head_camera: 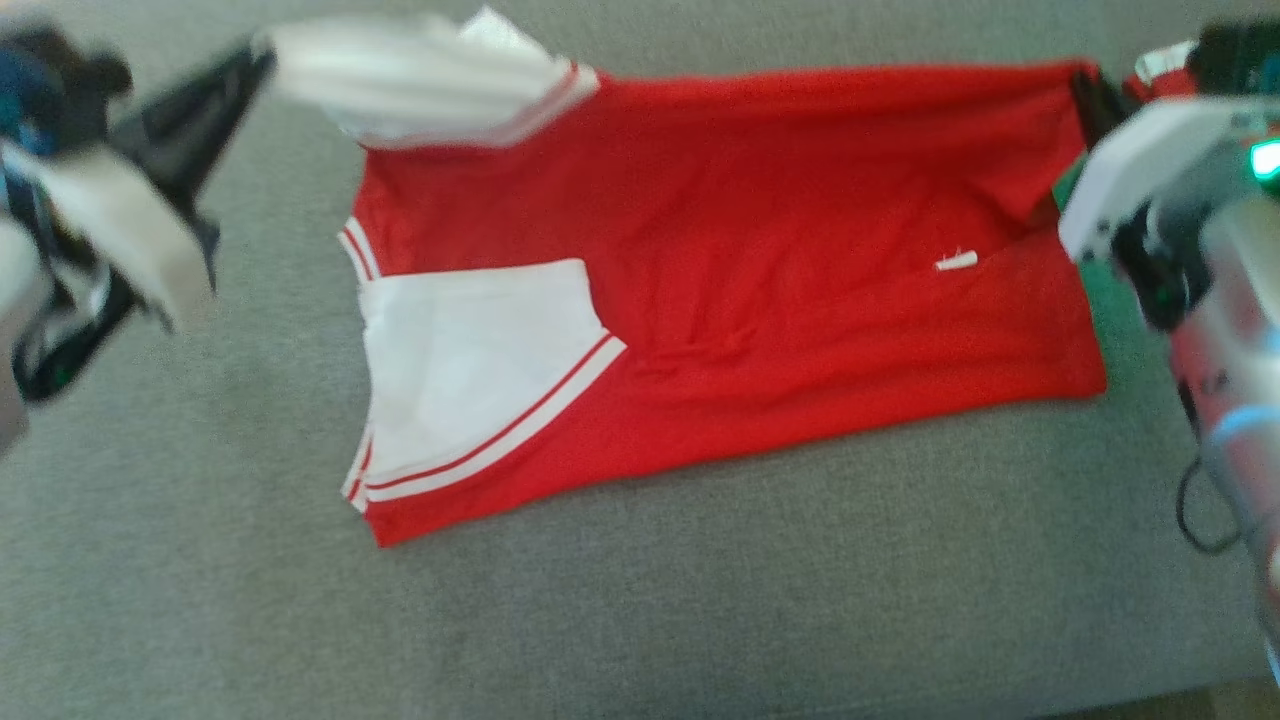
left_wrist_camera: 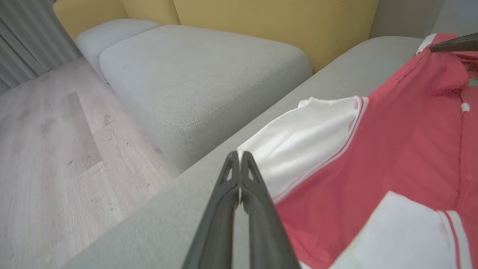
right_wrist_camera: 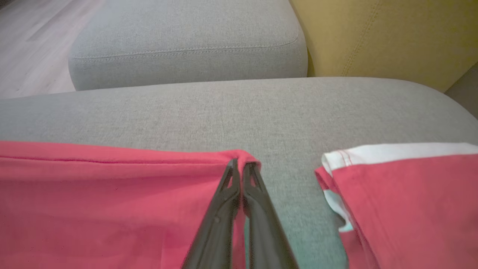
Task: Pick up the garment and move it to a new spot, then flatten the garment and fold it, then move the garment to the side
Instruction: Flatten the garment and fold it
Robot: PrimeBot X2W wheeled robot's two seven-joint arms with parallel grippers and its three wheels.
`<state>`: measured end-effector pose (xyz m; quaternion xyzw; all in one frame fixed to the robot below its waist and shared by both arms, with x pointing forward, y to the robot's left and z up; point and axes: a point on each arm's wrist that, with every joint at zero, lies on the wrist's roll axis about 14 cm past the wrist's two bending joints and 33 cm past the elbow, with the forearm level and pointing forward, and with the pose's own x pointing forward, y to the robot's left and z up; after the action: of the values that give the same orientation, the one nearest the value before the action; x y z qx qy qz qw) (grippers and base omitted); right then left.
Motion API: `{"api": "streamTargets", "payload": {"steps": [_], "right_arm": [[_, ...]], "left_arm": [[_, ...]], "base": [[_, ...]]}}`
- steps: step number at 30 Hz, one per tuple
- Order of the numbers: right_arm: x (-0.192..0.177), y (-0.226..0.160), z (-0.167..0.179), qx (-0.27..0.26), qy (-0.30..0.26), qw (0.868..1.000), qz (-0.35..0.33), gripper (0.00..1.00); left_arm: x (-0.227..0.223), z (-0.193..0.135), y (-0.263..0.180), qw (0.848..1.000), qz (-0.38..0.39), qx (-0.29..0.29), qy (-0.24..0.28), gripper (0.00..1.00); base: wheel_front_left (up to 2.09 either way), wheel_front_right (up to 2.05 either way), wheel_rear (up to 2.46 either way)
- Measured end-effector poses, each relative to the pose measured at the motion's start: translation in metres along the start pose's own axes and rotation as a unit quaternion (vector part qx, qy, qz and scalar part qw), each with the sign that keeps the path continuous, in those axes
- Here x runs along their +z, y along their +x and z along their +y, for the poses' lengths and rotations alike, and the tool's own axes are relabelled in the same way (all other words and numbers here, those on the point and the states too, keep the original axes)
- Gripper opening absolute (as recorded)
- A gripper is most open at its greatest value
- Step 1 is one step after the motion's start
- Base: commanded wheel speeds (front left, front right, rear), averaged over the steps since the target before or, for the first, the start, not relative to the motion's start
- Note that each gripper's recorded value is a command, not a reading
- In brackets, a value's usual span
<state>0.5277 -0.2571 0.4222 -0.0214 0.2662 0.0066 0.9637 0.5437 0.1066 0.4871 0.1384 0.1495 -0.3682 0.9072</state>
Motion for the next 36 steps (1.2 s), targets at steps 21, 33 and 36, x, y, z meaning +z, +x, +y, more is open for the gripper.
{"api": "streamTargets", "payload": {"steps": [21, 33, 36], "right_arm": [[-0.076, -0.049, 0.016, 0.027, 0.021, 0.999, 0.035, 0.05], [-0.089, -0.085, 0.009, 0.000, 0.107, 0.994, -0.029, 1.00], [-0.094, -0.094, 0.013, -0.003, 0.125, 0.991, -0.040, 1.00]], "left_arm": [[-0.085, -0.106, -0.092, 0.995, 0.054, -0.008, -0.089, 0.00], [-0.070, -0.095, -0.090, 0.978, -0.020, 0.148, -0.147, 1.00], [-0.052, -0.091, -0.093, 0.967, -0.060, 0.189, -0.162, 1.00]], "base": [[0.00, 0.00, 0.00], [0.00, 0.00, 0.00], [0.00, 0.00, 0.00]]}}
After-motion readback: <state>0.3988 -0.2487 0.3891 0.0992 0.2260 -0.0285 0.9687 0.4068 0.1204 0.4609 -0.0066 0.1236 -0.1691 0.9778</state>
